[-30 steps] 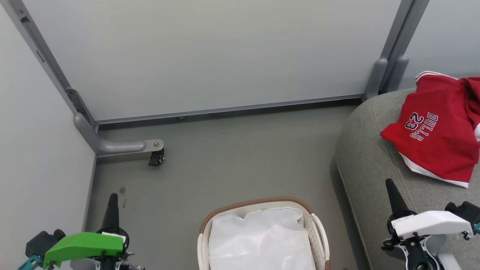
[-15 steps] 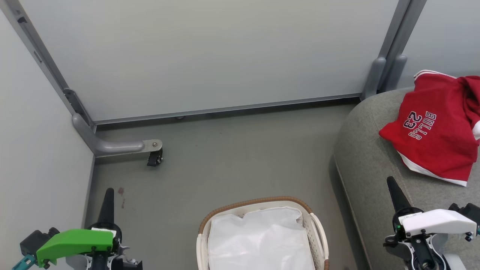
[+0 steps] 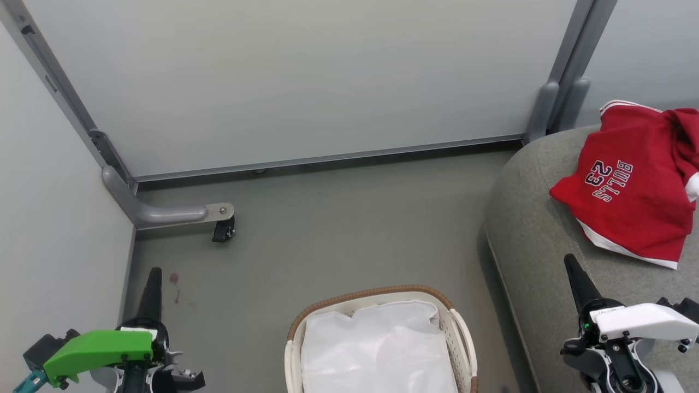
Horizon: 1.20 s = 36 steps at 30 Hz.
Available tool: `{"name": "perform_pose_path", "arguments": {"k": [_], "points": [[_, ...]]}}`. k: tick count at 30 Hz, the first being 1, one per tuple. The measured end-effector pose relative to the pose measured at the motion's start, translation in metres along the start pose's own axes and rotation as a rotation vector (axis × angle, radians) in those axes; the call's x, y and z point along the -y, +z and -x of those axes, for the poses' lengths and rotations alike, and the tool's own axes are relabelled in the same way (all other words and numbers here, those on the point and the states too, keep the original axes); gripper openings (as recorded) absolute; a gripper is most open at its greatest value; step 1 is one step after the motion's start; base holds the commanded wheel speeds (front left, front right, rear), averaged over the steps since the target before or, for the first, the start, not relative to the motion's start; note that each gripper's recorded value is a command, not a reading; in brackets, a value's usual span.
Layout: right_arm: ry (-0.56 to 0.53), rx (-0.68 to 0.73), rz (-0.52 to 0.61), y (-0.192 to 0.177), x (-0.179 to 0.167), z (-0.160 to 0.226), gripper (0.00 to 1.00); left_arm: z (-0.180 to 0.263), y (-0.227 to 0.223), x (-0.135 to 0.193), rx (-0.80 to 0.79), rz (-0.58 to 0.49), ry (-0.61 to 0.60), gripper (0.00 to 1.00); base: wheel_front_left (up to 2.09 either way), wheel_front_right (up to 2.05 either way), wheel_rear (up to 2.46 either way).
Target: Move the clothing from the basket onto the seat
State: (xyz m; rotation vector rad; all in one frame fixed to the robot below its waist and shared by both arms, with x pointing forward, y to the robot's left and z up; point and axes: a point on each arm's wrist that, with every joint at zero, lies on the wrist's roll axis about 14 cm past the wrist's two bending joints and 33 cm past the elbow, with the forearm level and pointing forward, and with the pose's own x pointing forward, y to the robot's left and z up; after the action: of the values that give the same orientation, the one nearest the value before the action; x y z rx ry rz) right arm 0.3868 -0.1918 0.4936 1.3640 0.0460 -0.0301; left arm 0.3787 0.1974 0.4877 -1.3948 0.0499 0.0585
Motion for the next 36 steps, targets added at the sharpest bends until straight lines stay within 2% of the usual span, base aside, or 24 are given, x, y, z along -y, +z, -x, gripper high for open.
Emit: {"name": "perform_pose_path", "arguments": {"k": [28,36], "points": [[0.038,0.009,-0.203,0.009,-0.008,0.0,0.0,-0.007,0.005,0.014,-0.008,0.171,-0.051,0.0,0.0,0.0,0.0],[0.04,0.008,-0.212,0.009,-0.009,0.0,0.0,-0.008,0.005,0.016,-0.007,0.179,-0.058,0.0,0.0,0.0,0.0]]}}
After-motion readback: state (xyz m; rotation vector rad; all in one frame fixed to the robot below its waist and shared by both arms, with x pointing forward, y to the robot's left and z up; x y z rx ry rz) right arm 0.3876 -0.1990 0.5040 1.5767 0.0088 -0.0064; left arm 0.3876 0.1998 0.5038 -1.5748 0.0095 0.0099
